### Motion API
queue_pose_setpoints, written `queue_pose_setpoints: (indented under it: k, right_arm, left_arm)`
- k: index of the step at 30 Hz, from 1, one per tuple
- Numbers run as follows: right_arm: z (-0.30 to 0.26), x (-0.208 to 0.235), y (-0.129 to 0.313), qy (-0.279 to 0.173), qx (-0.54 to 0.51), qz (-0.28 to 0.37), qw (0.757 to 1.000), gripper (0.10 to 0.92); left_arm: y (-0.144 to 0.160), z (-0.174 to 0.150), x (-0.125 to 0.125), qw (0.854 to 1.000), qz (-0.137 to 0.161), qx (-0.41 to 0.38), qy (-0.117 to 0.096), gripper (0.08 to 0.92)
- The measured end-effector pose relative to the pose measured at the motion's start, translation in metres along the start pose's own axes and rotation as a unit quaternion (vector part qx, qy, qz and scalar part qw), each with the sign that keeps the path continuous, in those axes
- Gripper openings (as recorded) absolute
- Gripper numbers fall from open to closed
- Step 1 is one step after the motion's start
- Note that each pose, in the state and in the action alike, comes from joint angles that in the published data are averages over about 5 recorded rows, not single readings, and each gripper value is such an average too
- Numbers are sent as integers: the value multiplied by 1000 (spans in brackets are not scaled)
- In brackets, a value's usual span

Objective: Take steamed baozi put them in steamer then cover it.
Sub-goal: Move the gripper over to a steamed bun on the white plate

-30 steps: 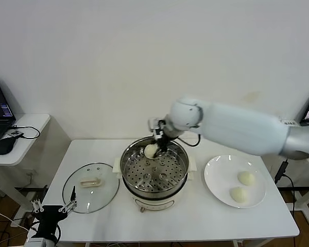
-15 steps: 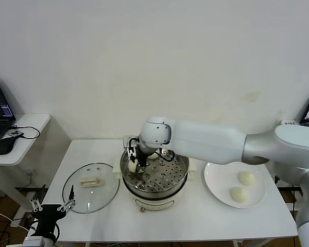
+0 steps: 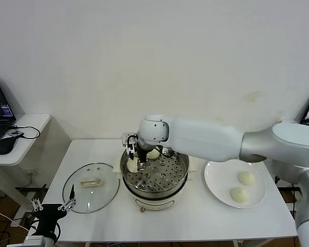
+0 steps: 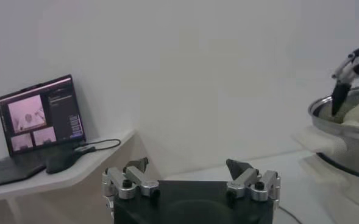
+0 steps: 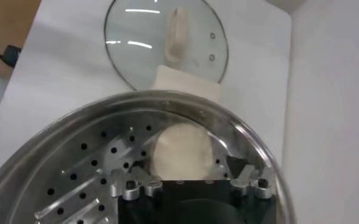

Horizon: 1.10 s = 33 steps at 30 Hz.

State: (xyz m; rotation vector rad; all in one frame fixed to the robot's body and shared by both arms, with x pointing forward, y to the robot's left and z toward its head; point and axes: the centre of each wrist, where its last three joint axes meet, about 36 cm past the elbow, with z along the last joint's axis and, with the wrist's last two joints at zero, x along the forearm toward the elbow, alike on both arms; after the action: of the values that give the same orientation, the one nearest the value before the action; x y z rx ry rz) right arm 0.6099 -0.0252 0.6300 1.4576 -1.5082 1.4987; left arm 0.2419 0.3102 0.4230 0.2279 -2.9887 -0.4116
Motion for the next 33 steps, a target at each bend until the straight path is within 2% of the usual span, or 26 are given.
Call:
queue_pose_setpoints:
  k: [8,16,23,33]
  right_arm:
    - [75,61,4,22,28,-13,999,823]
    - [168,101,42,55,37,-27,997,823]
    - [244,99,88,86,15,-35,996,823]
    - [314,62,152,121,-22,-59,991,823]
  left_arm:
    - [-2,-5,1,1000,7,-1,-3,823]
    - [-5,-4,3,1000,14,-2,0,823]
    - [-7,-4,5,1000,15,-4,1,823]
    - [-7,-5,9,1000,16,-11,5,823]
